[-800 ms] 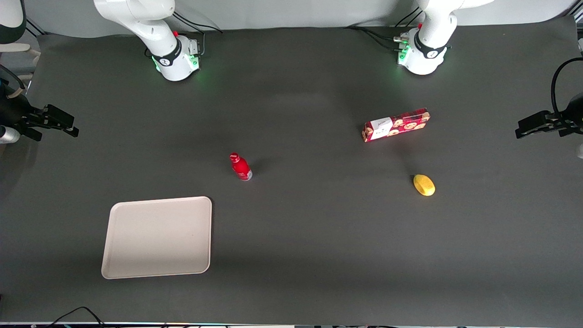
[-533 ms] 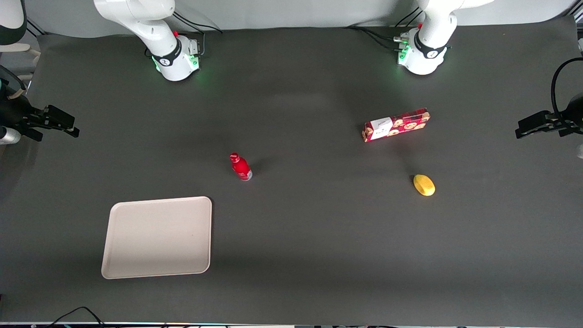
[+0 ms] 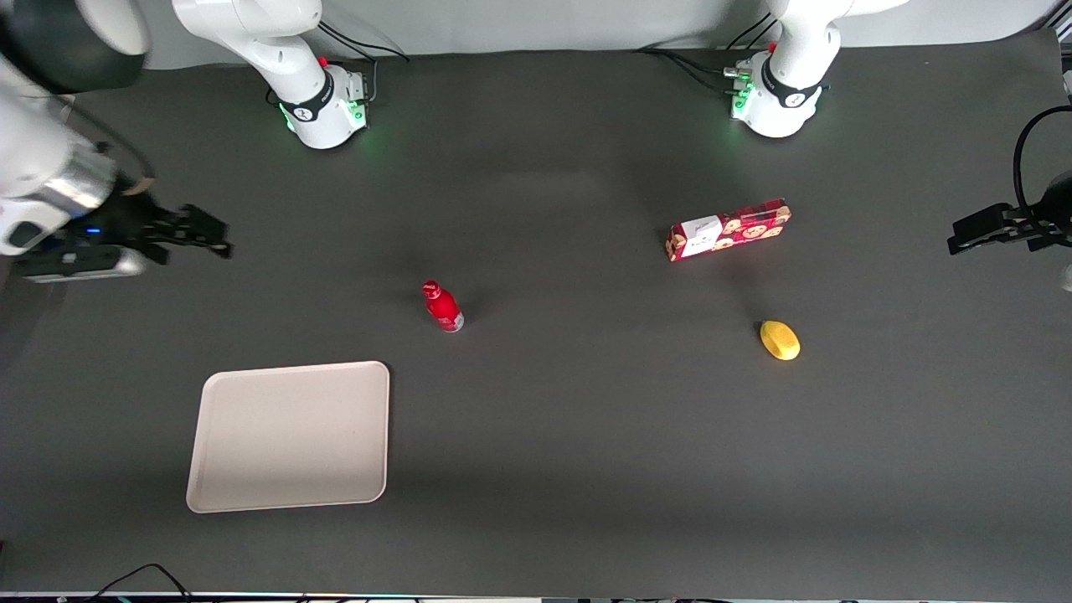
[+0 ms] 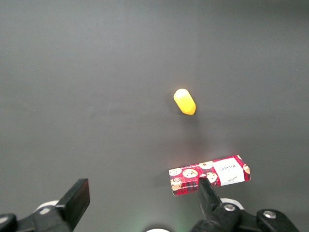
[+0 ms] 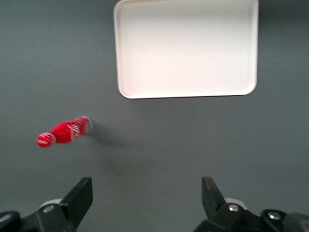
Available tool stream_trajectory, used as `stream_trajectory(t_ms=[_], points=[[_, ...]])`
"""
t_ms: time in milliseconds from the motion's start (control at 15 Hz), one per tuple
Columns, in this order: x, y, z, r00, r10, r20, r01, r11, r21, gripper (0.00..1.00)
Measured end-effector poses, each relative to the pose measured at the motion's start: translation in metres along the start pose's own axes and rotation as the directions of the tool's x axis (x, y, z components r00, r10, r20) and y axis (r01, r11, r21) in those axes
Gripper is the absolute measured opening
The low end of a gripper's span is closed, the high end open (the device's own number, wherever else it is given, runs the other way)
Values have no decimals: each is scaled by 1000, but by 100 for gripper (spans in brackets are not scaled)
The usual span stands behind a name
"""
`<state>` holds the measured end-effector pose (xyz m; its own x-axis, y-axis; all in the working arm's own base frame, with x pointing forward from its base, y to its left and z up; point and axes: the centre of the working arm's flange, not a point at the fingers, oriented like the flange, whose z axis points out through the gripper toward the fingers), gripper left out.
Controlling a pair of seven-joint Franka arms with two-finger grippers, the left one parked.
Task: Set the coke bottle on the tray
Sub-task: 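Move the open right gripper toward the red Coca-Cola bottle, then lower the right gripper around the bottle's body and close it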
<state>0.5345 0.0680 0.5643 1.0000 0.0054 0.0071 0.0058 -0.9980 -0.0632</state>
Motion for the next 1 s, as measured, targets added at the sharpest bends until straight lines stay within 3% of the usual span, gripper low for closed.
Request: stream_trajectory(t_ms=[200, 400, 533, 800, 1000], points=[[-10, -92, 24, 1000, 20, -6, -20, 1000, -4, 100], [-28, -147, 57, 999, 38, 9, -38, 999, -9, 100], [-39, -165, 81, 999, 36, 20, -36, 999, -15, 100], [-44, -179, 130, 997, 71, -3, -71, 997, -1, 100], [-41, -197, 166, 994, 105, -27, -106, 994, -31, 100]])
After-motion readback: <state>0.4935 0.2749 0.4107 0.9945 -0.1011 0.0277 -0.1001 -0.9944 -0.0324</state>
